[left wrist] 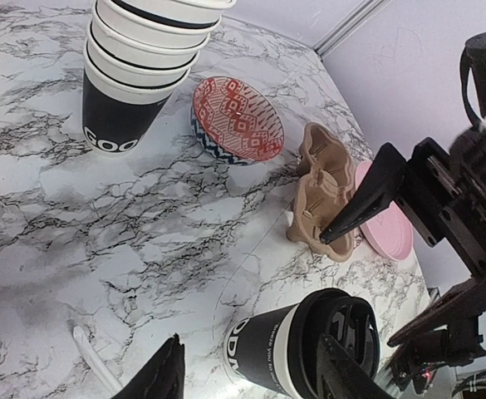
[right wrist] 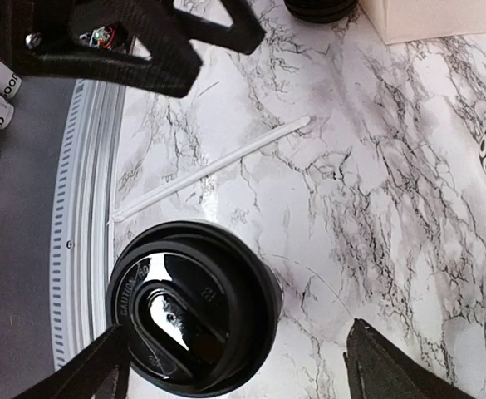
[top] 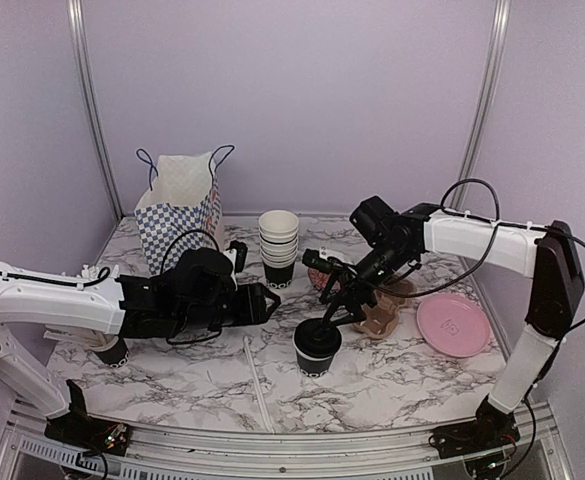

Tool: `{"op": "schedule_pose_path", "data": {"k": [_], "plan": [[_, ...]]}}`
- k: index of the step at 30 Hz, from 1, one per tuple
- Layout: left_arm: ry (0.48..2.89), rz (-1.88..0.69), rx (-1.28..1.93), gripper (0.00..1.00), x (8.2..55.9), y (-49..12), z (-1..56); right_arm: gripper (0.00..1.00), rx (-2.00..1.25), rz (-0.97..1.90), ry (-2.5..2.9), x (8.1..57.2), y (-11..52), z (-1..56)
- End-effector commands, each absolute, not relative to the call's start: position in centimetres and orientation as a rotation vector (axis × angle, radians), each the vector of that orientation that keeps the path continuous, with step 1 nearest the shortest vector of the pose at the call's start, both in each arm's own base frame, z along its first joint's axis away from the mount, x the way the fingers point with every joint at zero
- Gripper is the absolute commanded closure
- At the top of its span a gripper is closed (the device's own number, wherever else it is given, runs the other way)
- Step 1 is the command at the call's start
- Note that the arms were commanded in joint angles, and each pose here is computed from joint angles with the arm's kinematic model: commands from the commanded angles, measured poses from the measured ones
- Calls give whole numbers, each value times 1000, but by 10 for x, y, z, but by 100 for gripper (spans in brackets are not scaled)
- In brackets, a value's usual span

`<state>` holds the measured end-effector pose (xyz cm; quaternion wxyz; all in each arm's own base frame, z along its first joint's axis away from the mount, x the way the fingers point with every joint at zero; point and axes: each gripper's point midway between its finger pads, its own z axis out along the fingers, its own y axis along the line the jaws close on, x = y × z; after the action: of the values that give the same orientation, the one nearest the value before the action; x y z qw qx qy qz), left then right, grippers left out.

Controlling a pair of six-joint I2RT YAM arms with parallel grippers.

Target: Pack the takeout coffee

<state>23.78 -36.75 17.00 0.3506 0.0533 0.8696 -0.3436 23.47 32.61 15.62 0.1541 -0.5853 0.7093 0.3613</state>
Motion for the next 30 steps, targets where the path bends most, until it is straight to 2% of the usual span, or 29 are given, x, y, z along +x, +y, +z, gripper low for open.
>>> {"op": "schedule_pose_path", "data": {"k": [1,6,20,24,30], "plan": [[2229,-855,204,41,235,-363,180,3,-1839,888,1793,218,324,175],[2243,-817,236,36,235,-361,175,1,-1909,772,1758,212,326,168],[2263,-772,246,36,235,-356,165,1,-2019,728,1761,197,337,144],[2265,-764,240,36,235,-354,163,5,-2013,722,1775,197,337,143],[2267,-766,238,36,235,-354,161,18,-2021,724,1793,196,338,139]]}}
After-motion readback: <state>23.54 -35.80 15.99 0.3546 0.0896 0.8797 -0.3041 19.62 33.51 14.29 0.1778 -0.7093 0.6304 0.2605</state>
